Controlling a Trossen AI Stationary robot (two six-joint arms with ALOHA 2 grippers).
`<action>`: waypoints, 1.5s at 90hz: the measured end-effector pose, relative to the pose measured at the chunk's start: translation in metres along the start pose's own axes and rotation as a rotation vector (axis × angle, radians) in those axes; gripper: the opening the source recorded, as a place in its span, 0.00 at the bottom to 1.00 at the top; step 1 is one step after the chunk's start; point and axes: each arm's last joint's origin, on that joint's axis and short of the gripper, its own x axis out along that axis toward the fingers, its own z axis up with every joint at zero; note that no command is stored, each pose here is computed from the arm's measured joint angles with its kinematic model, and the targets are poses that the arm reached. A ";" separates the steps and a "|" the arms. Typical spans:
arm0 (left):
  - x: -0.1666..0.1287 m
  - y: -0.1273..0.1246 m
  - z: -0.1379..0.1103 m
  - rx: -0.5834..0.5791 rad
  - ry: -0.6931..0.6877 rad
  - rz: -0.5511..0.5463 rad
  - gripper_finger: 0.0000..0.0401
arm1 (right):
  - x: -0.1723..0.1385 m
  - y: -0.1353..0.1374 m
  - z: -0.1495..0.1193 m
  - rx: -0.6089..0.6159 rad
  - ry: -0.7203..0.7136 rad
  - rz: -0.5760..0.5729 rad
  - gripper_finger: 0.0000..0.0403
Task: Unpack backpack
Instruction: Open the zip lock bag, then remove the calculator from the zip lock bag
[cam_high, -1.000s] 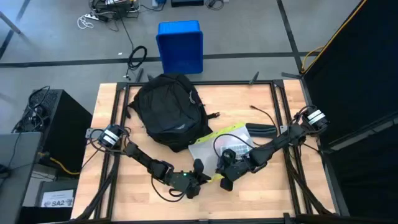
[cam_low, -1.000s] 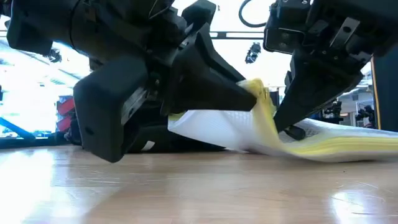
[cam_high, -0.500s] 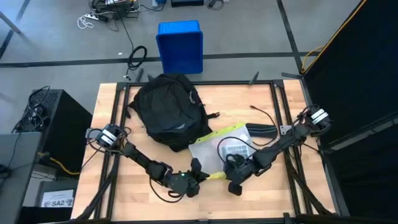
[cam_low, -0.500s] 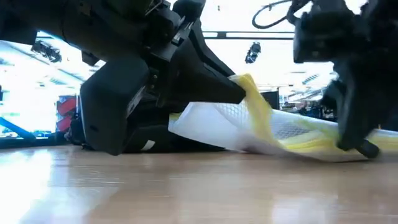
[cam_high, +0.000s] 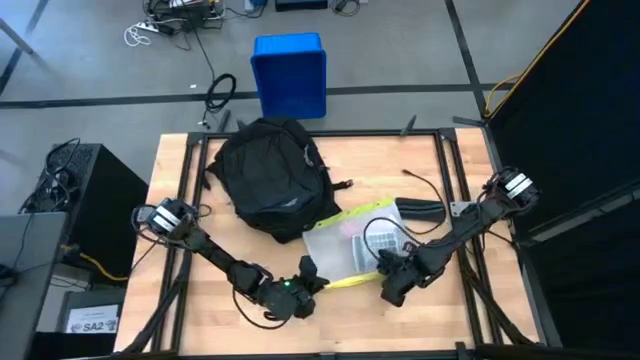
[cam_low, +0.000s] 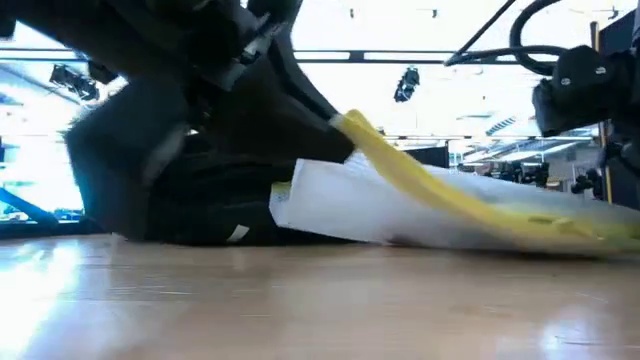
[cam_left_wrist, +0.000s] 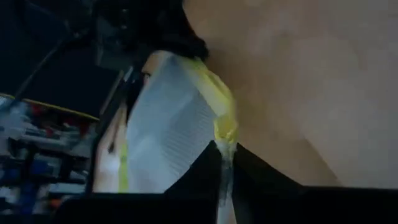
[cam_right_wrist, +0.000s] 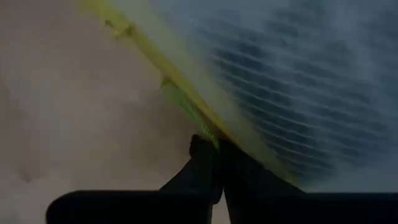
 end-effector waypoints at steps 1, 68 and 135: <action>-0.001 0.001 0.000 -0.008 0.002 -0.007 0.00 | -0.001 -0.001 0.000 0.006 0.002 -0.008 0.00; -0.024 -0.001 -0.009 -0.131 0.132 -0.143 0.00 | -0.035 -0.032 -0.028 0.075 0.055 -0.245 0.02; -0.015 0.008 -0.010 -0.179 0.111 -0.143 0.00 | -0.046 0.042 -0.012 -0.430 -0.455 0.352 0.29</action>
